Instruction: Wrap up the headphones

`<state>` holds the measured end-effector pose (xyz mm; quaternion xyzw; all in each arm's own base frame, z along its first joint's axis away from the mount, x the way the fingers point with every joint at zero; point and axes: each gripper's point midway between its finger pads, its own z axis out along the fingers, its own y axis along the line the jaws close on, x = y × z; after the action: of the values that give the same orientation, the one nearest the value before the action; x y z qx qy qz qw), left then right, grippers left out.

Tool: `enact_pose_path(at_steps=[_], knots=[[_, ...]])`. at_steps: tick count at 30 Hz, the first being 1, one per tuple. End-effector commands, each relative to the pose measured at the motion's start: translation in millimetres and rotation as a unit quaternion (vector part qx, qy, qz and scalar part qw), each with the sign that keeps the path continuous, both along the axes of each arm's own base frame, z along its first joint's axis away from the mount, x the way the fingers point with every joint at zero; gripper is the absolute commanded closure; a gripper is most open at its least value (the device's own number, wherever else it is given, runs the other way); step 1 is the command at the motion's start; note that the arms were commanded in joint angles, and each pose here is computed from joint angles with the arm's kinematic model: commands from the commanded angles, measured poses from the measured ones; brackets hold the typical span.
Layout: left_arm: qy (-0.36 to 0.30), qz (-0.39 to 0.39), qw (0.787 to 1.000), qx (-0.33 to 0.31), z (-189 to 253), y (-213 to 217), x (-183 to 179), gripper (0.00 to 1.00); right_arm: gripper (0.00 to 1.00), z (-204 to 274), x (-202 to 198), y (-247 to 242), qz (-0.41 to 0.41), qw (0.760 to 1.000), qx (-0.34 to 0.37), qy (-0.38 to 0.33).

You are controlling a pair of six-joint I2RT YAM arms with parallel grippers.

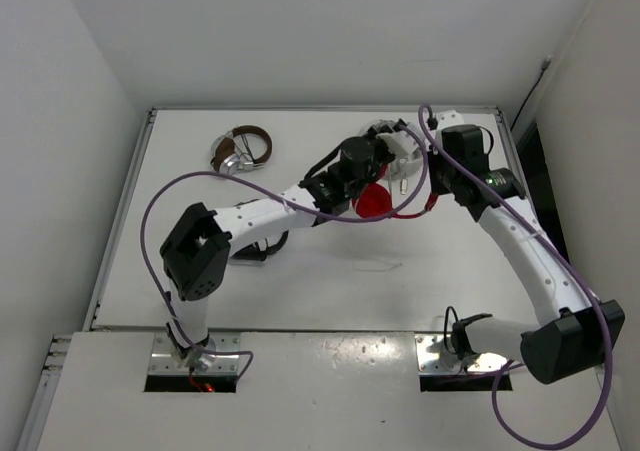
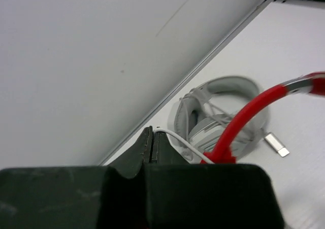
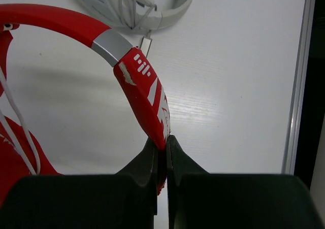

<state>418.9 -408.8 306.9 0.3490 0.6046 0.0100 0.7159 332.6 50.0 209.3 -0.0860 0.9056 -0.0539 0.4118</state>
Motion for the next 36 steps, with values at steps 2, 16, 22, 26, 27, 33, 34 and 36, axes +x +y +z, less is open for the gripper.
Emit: enact_pose_path(at_steps=[2,16,22,26,27,33,34,36], knots=[[-0.032,0.055,0.997,-0.040,53,51,22,1.00,1.00,24,1,5,0.021,0.999,0.008,-0.040],[-0.024,-0.030,0.998,0.052,56,81,34,0.94,1.00,21,0,-1,0.049,0.997,-0.050,-0.044],[0.044,-0.085,0.995,0.027,46,99,42,0.91,1.00,31,2,-9,0.039,0.994,-0.074,-0.066],[0.089,-0.153,0.984,0.004,42,105,32,0.91,1.00,32,5,-13,0.029,0.993,-0.085,-0.074],[0.099,-0.158,0.983,-0.001,39,111,30,0.91,1.00,33,5,-16,0.029,0.992,-0.095,-0.074],[0.112,-0.218,0.969,0.004,29,113,10,0.81,1.00,36,8,-19,0.022,0.990,-0.112,-0.086],[0.117,-0.230,0.966,0.010,25,115,8,0.77,1.00,38,10,-19,0.021,0.990,-0.110,-0.090],[0.140,-0.238,0.961,0.020,13,119,4,0.77,1.00,38,10,-19,0.021,0.990,-0.110,-0.090]])
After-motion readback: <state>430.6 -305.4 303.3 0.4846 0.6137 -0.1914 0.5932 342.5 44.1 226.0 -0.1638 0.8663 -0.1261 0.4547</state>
